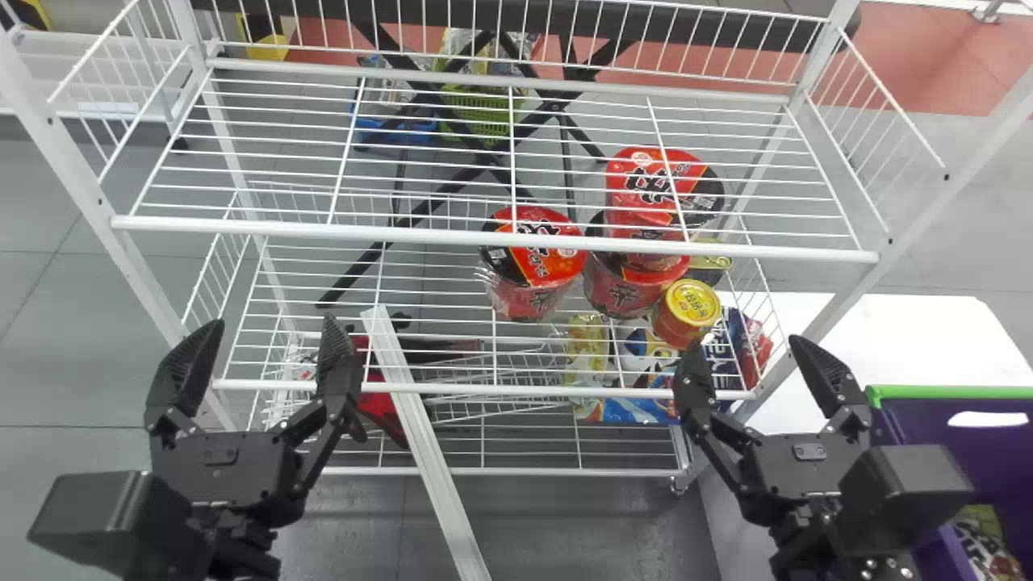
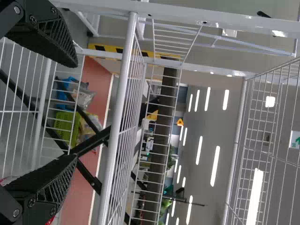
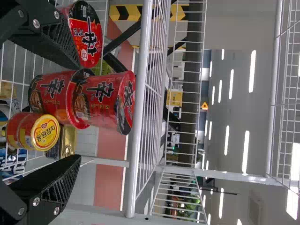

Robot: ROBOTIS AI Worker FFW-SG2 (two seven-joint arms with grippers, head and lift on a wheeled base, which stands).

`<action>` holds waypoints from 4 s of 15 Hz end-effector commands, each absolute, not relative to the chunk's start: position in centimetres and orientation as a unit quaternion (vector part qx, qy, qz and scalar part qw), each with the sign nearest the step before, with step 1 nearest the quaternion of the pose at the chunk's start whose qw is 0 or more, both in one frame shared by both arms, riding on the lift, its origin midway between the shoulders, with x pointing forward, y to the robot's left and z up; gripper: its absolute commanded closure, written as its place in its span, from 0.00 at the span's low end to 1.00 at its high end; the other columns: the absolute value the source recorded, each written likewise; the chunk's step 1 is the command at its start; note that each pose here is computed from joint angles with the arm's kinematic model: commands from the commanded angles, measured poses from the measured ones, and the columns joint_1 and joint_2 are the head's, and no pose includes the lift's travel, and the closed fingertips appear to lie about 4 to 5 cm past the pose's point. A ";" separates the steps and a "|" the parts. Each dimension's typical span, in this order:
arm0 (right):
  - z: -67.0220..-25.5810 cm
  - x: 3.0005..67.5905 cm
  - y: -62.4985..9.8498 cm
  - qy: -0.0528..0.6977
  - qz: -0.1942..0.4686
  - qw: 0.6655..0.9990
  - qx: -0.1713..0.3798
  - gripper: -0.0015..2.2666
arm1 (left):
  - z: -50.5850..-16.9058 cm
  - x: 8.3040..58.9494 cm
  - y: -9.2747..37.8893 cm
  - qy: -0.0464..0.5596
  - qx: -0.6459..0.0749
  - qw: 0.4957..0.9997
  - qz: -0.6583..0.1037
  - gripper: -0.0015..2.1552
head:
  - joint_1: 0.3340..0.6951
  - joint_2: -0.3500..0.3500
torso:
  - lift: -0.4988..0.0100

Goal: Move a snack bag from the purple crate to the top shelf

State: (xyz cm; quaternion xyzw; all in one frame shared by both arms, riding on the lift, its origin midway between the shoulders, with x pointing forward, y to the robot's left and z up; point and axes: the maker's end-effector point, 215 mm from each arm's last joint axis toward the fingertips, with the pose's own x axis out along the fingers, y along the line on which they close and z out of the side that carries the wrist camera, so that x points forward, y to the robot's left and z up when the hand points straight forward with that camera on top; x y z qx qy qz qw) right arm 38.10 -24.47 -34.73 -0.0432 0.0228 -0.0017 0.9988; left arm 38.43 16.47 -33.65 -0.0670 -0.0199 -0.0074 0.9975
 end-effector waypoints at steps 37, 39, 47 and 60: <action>-45.1 23.8 -61.4 0.488 -0.132 0.845 0.171 0.06 | -39.4 39.2 17.2 0.063 -0.050 0.997 -0.017 0.06 | 1.00 0.00 | 0.07; -45.7 24.3 -61.8 0.513 -0.126 0.833 0.163 0.06 | -40.2 39.1 17.1 0.078 -0.048 0.996 -0.018 0.06 | 1.00 0.00 | 0.07; -49.6 25.1 -60.7 0.595 -0.019 0.786 0.168 0.06 | -40.1 38.7 17.1 0.081 -0.046 0.995 -0.020 0.06 | 1.00 0.00 | 0.07; -55.9 24.1 -58.1 0.683 0.044 0.723 0.092 0.02 | -40.3 38.6 18.1 0.091 -0.041 0.995 -0.015 0.06 | 1.00 0.00 | 0.07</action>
